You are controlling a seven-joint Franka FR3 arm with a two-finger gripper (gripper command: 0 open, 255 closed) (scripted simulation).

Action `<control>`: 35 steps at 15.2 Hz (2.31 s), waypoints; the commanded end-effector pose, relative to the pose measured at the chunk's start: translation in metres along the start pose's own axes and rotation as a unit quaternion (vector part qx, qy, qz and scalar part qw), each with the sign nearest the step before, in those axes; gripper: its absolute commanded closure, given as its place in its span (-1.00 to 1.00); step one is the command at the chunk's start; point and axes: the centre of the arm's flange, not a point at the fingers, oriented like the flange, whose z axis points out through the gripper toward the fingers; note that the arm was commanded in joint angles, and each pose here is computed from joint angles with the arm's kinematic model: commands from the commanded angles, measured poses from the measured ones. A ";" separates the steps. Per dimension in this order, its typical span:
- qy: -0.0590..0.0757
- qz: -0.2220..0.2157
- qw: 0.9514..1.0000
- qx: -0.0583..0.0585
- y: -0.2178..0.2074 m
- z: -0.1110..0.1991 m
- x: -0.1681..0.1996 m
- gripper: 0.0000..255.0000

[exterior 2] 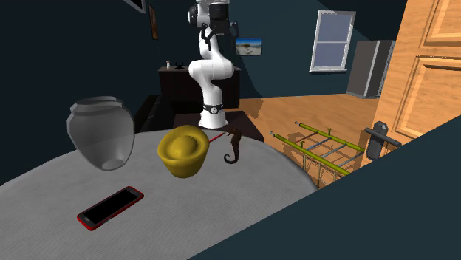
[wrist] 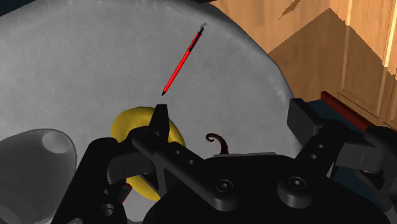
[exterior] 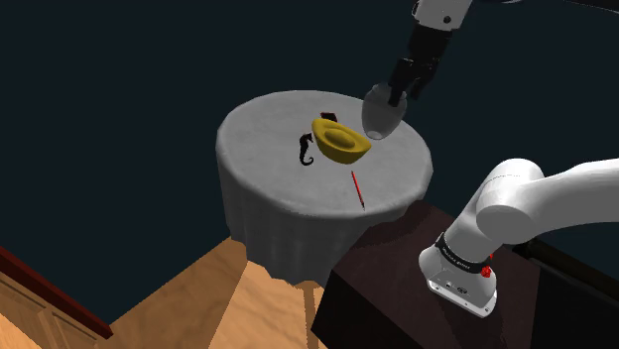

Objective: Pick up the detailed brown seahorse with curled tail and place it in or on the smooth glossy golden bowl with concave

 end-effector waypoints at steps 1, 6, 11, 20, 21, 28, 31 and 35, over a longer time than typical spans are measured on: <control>0.000 0.000 1.000 0.000 0.000 0.000 0.000 -1.00; 0.029 0.011 0.999 -0.017 -0.019 0.048 0.035 -1.00; 0.059 0.021 0.997 -0.034 -0.035 0.094 0.073 -1.00; 0.112 0.040 0.991 -0.065 -0.058 0.172 0.149 -1.00; 0.118 0.042 0.990 -0.068 -0.060 0.181 0.158 -1.00; 0.156 0.056 0.982 -0.090 -0.072 0.233 0.220 -1.00; 0.156 0.056 0.982 -0.090 -0.069 0.248 0.225 -1.00; 0.156 0.056 0.982 -0.090 -0.065 0.267 0.231 -1.00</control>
